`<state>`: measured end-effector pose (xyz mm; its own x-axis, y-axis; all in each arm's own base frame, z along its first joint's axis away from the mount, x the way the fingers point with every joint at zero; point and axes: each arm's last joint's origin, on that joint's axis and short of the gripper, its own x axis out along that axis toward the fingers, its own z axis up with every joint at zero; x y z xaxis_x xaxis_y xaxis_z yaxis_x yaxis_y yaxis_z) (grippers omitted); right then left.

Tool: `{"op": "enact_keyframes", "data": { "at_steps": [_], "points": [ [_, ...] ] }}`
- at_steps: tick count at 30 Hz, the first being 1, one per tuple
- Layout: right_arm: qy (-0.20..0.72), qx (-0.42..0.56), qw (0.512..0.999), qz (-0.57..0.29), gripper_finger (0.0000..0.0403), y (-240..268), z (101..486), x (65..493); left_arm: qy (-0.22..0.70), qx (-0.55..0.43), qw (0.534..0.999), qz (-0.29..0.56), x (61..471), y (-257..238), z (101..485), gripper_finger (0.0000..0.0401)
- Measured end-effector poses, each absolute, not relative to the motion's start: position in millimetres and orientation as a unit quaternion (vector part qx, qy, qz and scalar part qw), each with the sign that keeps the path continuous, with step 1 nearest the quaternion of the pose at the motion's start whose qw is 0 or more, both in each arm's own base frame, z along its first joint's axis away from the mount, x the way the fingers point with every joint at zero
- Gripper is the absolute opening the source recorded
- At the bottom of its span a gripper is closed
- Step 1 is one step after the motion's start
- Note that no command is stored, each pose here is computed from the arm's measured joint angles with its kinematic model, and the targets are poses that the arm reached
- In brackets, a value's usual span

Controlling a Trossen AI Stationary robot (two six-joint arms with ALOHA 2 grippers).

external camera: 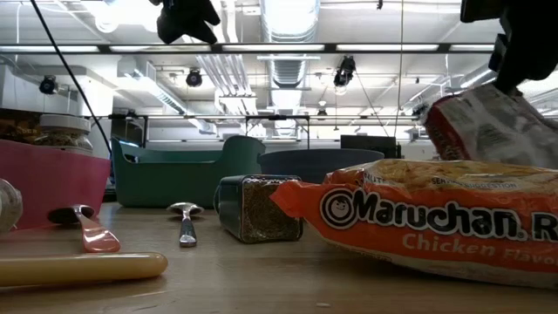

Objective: Pick & Place Food Item
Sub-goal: Put the red noodle pack into the green bin

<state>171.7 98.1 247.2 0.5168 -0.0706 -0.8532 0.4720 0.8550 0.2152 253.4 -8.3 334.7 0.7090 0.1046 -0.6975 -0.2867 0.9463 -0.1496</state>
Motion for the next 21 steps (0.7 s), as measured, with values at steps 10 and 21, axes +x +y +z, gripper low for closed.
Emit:
{"op": "enact_keyframes", "data": {
  "at_steps": [10, 21],
  "points": [
    [0.382, 0.227, 0.877, -0.182, 0.0008, 88.4, 272.4, 163.6, 0.321, -0.128, 0.933, 0.103, 260.3, -5.6, 341.1, 0.0187],
    [0.283, 0.225, 0.914, -0.187, 0.0008, 73.6, 308.7, 147.1, 0.252, -0.137, 0.954, 0.090, 271.0, 4.3, 351.5, 0.0190]
  ]
}}
